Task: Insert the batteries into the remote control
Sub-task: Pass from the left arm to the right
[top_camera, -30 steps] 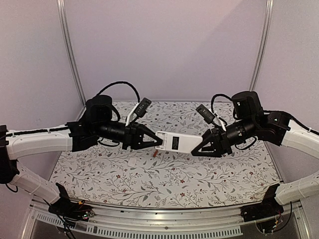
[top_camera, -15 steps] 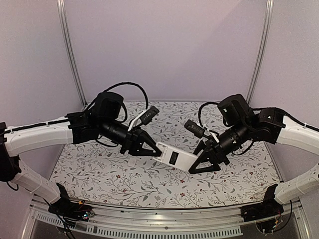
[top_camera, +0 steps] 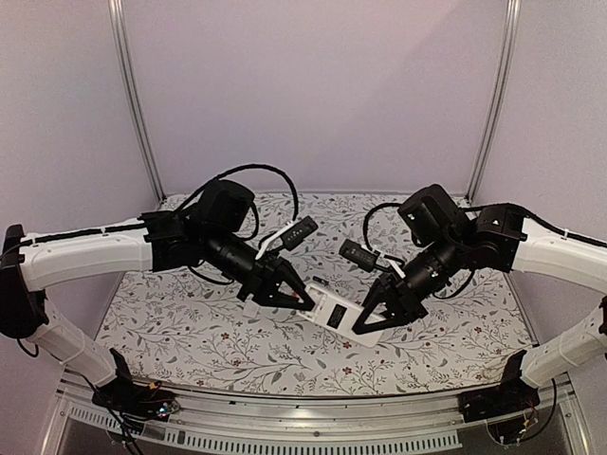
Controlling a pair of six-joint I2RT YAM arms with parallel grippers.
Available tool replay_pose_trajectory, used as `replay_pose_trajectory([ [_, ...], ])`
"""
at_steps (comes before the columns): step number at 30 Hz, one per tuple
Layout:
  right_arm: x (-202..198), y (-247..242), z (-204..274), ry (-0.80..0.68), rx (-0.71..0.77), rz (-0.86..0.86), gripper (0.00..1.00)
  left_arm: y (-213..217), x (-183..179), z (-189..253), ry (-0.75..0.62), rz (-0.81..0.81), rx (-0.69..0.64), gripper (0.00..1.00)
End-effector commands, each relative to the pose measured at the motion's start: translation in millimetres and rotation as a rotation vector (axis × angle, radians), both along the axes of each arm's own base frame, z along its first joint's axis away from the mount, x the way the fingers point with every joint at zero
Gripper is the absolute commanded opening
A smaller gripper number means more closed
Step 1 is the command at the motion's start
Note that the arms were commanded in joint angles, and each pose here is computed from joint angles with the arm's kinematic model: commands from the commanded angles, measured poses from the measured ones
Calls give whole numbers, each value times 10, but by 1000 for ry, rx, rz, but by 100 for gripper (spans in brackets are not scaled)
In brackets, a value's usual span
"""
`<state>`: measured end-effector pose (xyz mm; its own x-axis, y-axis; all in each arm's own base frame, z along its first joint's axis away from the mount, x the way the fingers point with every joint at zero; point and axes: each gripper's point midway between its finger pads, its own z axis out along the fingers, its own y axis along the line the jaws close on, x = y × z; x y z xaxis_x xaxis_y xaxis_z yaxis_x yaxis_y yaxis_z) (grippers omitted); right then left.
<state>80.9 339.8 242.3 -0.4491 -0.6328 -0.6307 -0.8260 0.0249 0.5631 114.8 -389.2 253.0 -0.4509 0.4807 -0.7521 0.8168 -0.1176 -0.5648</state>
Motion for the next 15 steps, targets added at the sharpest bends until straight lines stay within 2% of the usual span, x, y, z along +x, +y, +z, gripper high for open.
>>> replay_pose_trajectory([
  [1, -54, 10, 46, 4, 7, 24, 13, -23, -56, 34, -22, -27, -5, 0],
  [2, -54, 2, 54, 1, 9, 22, 8, -24, -36, 25, -28, -16, -1, 0],
  [3, -54, -3, 52, 0, 8, 20, 4, -24, -8, 13, -34, 0, 5, 6],
  [4, -44, -11, 39, -4, 4, 12, 0, -20, 36, -6, -40, 27, 17, 17],
  [6, -17, -26, 16, -18, 0, -9, 0, 10, 134, -41, -36, 78, 33, 36],
  [8, 48, -43, -35, -25, -4, -54, 0, 58, 279, -43, -43, 154, 38, 50],
  [10, 125, -83, -60, -26, -1, -105, 0, 146, 449, -53, -52, 242, 48, 56],
  [15, 428, -292, -108, -12, 6, -281, 0, 483, 965, -91, -97, 527, 84, 64],
])
